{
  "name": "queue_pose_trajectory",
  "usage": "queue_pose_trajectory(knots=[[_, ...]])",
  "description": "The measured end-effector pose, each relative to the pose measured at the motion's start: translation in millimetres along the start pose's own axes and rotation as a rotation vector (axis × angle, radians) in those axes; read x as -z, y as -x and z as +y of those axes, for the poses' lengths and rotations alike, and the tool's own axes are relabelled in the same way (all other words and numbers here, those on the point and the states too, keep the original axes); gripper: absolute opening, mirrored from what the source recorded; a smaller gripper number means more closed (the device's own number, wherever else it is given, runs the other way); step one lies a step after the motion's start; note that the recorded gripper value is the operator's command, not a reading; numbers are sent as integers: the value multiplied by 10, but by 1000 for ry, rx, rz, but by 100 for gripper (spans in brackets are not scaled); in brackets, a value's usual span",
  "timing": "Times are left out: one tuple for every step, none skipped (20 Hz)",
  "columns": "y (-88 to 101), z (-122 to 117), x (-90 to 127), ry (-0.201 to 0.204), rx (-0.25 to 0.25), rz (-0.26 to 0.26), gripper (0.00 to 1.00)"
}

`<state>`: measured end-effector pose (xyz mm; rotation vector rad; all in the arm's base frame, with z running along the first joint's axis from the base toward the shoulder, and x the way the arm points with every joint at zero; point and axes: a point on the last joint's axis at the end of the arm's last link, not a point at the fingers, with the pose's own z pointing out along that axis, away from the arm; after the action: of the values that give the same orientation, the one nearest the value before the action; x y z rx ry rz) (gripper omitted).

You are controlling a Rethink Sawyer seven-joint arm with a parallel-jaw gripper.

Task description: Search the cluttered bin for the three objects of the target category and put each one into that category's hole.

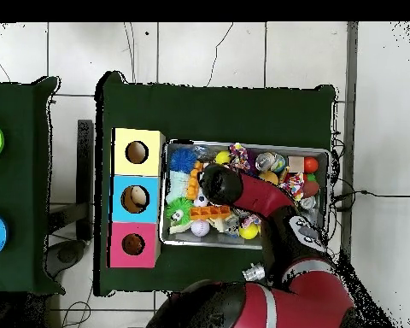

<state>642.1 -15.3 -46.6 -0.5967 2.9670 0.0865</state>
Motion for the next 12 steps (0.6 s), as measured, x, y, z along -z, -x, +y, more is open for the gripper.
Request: queue_pose_trajectory(knots=[[14, 15, 13, -3, 8, -1, 0], [27, 30, 26, -5, 16, -3, 0], [51, 61, 62, -10, 31, -5, 0], [61, 76, 85, -13, 38, -7, 0], [73, 110, 152, -19, 55, -9, 0], [75, 126, 201, -23, 62, -10, 0], [67, 144, 253, -24, 69, -11, 0], [38, 184, 387, -27, 82, -13, 0], [24, 202, 450, -28, 88, -13, 0], [4, 230, 532, -30, 95, -14, 0], [-7, 251, 582, -30, 99, -14, 0], [-19, 272, 631, -31, 103, -15, 0]])
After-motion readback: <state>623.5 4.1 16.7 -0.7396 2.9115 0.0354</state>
